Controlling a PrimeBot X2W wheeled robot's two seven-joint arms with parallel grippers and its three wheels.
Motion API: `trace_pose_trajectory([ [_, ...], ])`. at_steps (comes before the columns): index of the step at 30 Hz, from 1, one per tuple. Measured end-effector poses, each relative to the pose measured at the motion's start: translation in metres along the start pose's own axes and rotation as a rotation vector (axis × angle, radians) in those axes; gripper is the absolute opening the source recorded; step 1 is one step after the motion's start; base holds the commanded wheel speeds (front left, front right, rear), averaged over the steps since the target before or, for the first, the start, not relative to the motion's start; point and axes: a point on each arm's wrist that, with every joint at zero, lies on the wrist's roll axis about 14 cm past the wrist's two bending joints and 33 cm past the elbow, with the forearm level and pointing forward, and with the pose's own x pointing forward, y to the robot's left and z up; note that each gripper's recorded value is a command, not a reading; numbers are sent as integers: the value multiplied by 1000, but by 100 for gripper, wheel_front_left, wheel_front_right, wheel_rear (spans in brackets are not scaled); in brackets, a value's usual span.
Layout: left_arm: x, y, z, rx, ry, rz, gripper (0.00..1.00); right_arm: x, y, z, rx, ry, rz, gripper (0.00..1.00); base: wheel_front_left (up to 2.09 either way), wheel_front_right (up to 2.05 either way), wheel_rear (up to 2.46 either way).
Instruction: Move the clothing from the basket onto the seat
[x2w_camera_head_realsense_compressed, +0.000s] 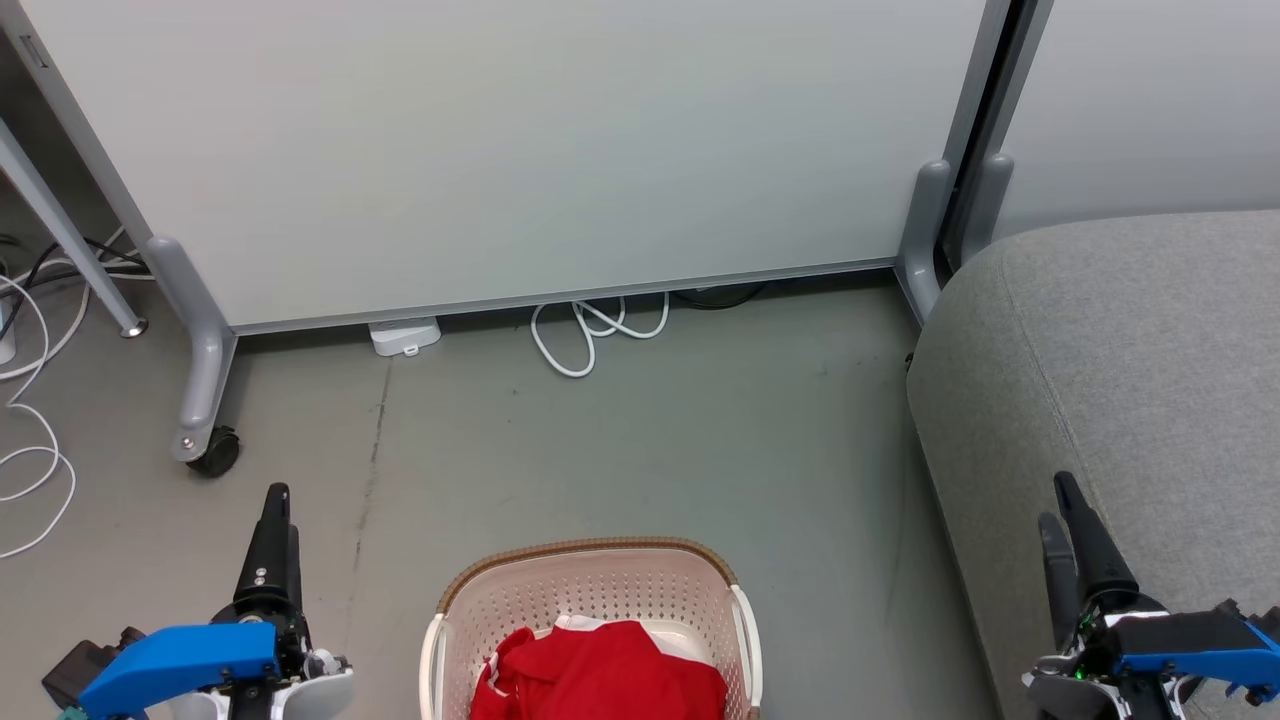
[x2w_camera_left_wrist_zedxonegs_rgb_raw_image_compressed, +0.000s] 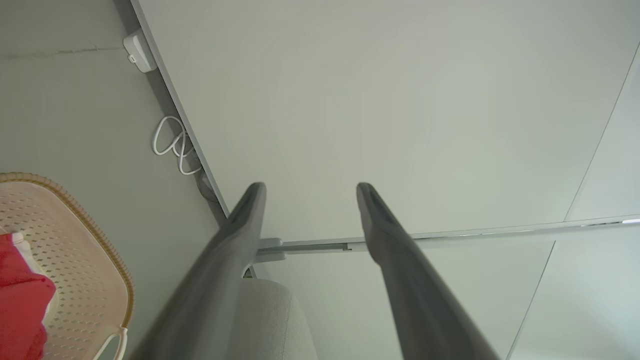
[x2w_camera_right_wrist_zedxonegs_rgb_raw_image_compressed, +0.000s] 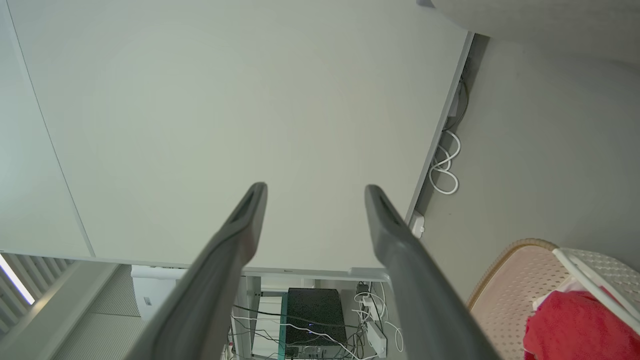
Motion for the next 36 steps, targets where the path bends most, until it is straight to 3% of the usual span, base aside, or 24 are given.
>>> trace_pose_trajectory([
  [22, 4, -13, -14, 491, 1, -16, 100, 5, 25, -17, -458, 14, 85, 100, 0, 0, 0],
  [36, 4, -12, -25, 756, 11, -24, 100, 4, 20, -29, -697, 37, 93, 100, 0, 0, 0],
])
